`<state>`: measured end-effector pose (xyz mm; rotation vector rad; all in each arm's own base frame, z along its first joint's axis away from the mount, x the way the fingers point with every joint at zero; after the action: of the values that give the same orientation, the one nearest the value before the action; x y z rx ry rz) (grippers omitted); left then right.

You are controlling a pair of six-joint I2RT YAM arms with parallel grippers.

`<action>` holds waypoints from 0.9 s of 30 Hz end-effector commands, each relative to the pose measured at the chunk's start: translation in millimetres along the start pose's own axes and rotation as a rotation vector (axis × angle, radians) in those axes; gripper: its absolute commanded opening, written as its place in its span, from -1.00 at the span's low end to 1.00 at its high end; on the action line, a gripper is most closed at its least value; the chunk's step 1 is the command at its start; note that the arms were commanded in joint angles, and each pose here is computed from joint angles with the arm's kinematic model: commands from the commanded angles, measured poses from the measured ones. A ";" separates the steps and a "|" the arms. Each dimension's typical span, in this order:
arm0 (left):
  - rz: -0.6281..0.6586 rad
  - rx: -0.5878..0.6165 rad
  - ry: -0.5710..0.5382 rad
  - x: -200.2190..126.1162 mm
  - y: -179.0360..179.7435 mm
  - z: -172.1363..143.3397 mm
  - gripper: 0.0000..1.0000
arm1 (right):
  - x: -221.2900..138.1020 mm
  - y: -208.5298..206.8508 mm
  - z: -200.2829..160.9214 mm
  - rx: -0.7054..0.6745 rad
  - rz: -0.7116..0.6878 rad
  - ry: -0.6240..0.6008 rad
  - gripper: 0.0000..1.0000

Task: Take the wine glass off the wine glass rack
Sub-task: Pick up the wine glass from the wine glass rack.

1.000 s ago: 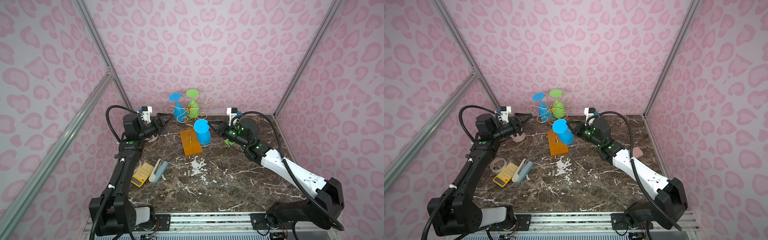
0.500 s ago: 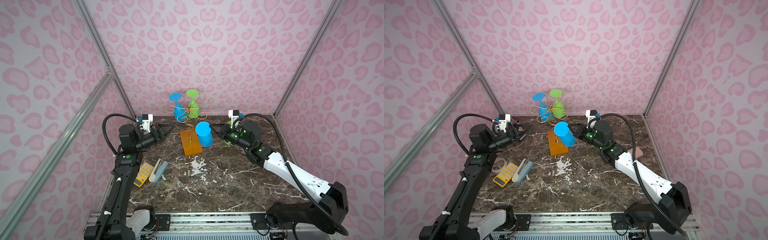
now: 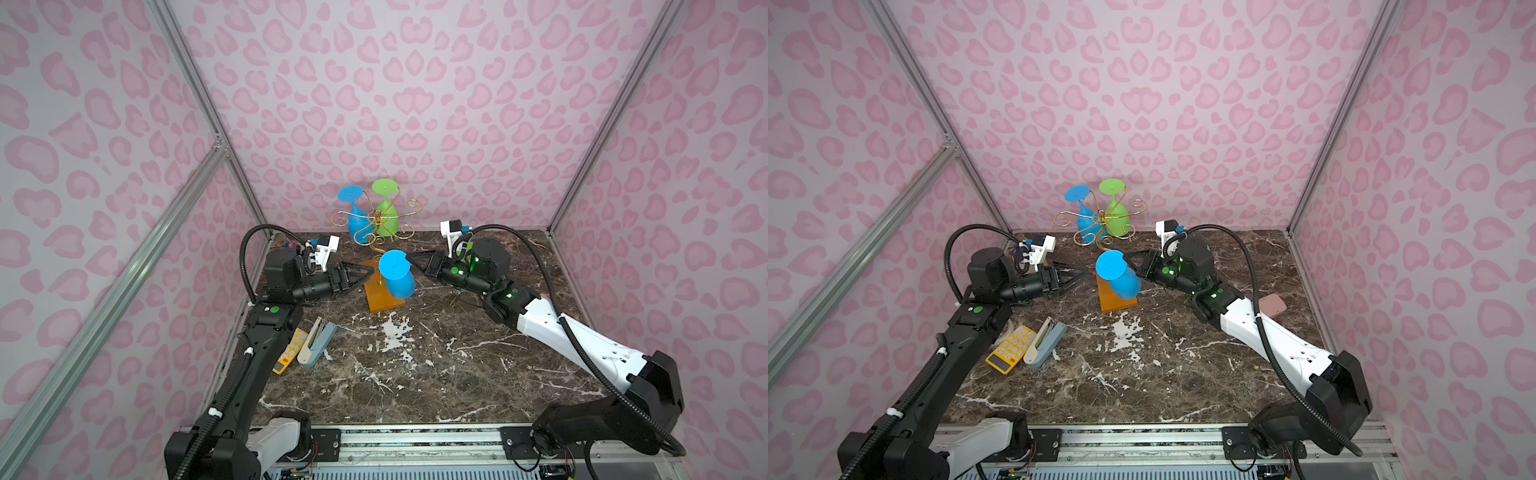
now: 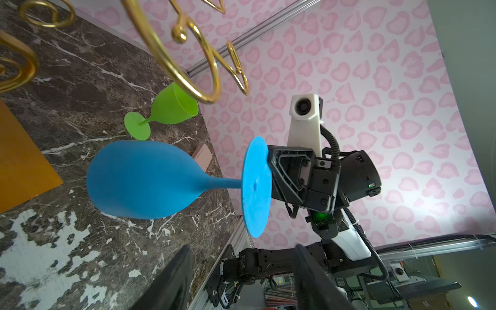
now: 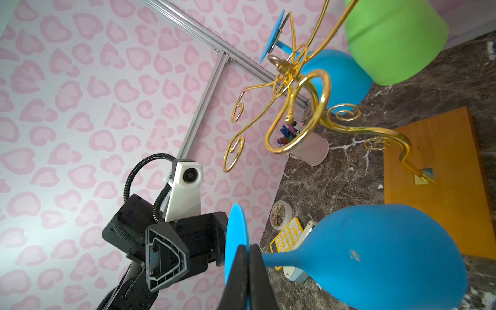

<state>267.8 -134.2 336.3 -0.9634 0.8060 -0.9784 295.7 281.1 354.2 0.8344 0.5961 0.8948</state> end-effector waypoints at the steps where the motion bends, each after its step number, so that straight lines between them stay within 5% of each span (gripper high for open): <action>1: -0.010 0.055 -0.005 7.6 -7.6 2.3 0.19 | 2.2 3.1 -0.1 -0.016 0.017 0.001 -1.00; 27: -0.016 0.072 0.024 25.8 -9.6 5.0 -0.10 | 16.2 6.4 -10.0 -0.011 0.036 0.026 -1.00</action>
<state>276.6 -158.2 336.6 -0.9300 0.8181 -0.9959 293.7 298.8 345.6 0.8220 0.6340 0.9191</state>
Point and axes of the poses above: each gripper's point midway between its finger pads, its own x axis out along the fingers, its own y axis along the line the jaws close on, z = x × y, the point moved 6 cm from there along -x, back along the fingers, and after that the axes turned 4 degrees about -x, right-handed, at the moved point
